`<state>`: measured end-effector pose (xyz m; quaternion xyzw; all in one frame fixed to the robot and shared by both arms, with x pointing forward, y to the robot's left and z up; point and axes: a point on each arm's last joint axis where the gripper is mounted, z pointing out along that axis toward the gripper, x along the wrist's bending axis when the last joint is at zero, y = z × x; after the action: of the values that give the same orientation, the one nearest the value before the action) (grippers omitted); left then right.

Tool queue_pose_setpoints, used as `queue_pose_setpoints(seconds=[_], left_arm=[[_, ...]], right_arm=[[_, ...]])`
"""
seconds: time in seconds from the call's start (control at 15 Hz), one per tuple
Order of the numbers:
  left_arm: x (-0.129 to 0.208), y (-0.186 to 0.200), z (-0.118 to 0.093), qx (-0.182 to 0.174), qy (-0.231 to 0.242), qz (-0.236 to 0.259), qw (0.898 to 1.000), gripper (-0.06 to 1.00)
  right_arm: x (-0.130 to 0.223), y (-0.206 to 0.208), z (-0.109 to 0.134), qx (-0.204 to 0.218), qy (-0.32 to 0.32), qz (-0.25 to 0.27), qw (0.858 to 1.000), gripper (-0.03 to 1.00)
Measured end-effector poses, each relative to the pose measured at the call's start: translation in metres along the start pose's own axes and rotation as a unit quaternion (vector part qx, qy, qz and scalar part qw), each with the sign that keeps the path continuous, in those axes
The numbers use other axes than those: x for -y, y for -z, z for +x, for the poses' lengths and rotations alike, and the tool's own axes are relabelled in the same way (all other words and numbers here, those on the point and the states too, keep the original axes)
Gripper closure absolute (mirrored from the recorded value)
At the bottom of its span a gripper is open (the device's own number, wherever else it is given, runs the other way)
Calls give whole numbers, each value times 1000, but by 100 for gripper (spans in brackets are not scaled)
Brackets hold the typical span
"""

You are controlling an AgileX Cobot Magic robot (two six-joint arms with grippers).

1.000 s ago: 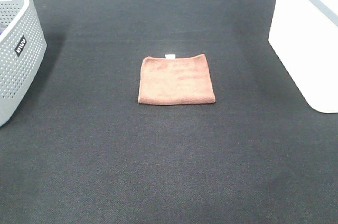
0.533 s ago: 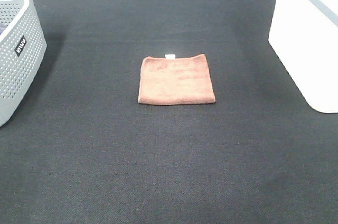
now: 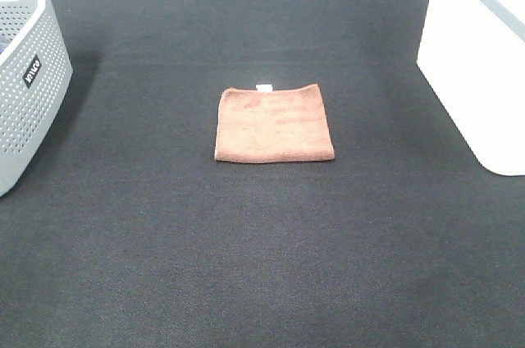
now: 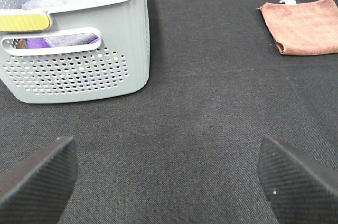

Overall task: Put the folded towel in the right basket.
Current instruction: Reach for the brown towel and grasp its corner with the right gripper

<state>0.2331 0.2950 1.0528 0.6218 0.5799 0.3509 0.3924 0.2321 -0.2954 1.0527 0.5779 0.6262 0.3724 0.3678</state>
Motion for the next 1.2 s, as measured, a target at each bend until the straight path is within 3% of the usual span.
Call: queue_pose_setpoints(seconds=[0.27,0.47,0.53,0.67,1.0,1.2], left_arm=[[0,0,0,0,0,0,1000,7],[0,0,0,0,0,0,1000,7],[0,0,0,0,0,0,1000,7],[0,0,0,0,0,0,1000,7],[0,0,0,0,0,0,1000,7],[0,0,0,0,0,0,1000,7]], right_arm=[[-7,-2,0,0,-4,-3,1000,21],[-56,-20,-2,-5,-22,-37,999,21],[-56,-20,-2,-5,-22,-37,999,21],[-89,-42,-4,-11,-34,-36,999,21],[-168,-141,-11,-13,-44,66,997,21],[-200,-198,-10,-44,-50,125,990,22]])
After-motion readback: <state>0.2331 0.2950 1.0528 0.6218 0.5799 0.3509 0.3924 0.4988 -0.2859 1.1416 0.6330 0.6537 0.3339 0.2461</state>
